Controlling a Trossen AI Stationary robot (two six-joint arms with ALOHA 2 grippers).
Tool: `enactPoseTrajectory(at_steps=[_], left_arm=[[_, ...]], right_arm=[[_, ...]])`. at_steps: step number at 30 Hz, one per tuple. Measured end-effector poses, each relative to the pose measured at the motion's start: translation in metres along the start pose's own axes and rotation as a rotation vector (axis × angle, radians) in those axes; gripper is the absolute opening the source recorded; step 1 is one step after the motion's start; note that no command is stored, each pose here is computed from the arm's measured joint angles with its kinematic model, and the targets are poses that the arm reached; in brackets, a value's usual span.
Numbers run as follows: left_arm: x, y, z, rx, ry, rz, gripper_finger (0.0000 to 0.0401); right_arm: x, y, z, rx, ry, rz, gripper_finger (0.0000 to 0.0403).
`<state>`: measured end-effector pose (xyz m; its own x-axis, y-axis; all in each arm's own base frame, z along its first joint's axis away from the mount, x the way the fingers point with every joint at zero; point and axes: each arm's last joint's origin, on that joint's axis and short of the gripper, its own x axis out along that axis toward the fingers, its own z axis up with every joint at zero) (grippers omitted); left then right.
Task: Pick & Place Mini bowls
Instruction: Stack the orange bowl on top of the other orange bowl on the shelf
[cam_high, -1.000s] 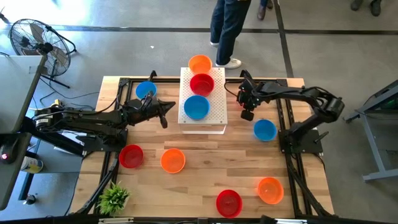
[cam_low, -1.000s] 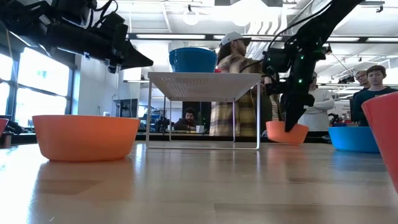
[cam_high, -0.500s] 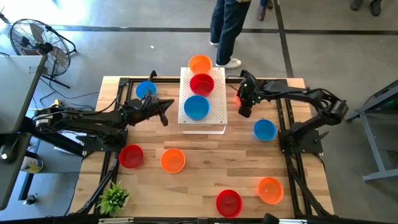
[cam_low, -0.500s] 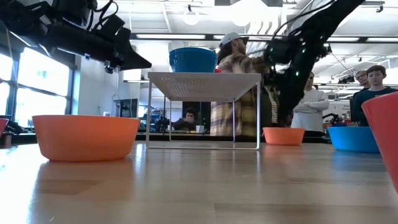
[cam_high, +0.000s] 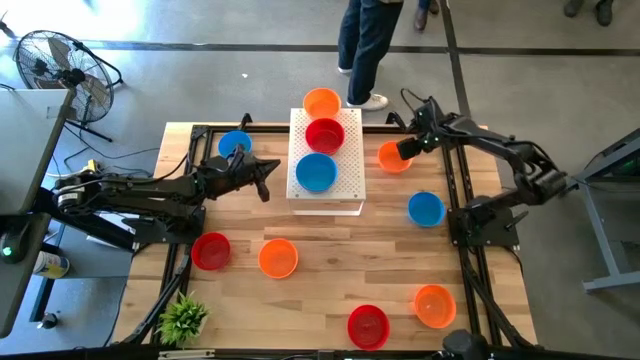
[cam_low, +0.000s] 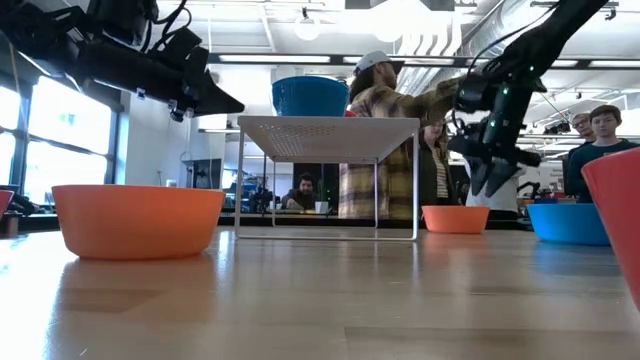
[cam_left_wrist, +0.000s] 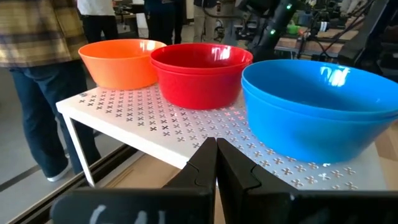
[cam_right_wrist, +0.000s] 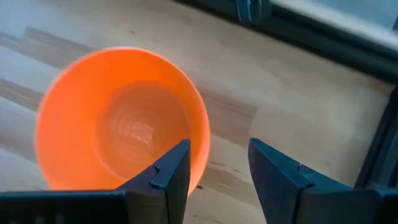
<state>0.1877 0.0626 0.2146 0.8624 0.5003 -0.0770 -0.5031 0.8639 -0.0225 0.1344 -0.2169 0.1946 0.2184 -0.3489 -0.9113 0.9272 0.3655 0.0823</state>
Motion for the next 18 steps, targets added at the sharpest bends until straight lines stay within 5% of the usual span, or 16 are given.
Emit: enactPoseTrajectory(at_steps=[11,18], left_arm=[[0.0,0.0,-0.001,0.001,0.012,0.0,0.0],[0.0,0.0,-0.002,-0.011,0.021,-0.002,0.0]], right_arm=[[0.032,0.0,0.001,0.054,0.093,0.071,0.0136],[0.038,0.001,0.002,0.054,0.097,0.11,0.0051]])
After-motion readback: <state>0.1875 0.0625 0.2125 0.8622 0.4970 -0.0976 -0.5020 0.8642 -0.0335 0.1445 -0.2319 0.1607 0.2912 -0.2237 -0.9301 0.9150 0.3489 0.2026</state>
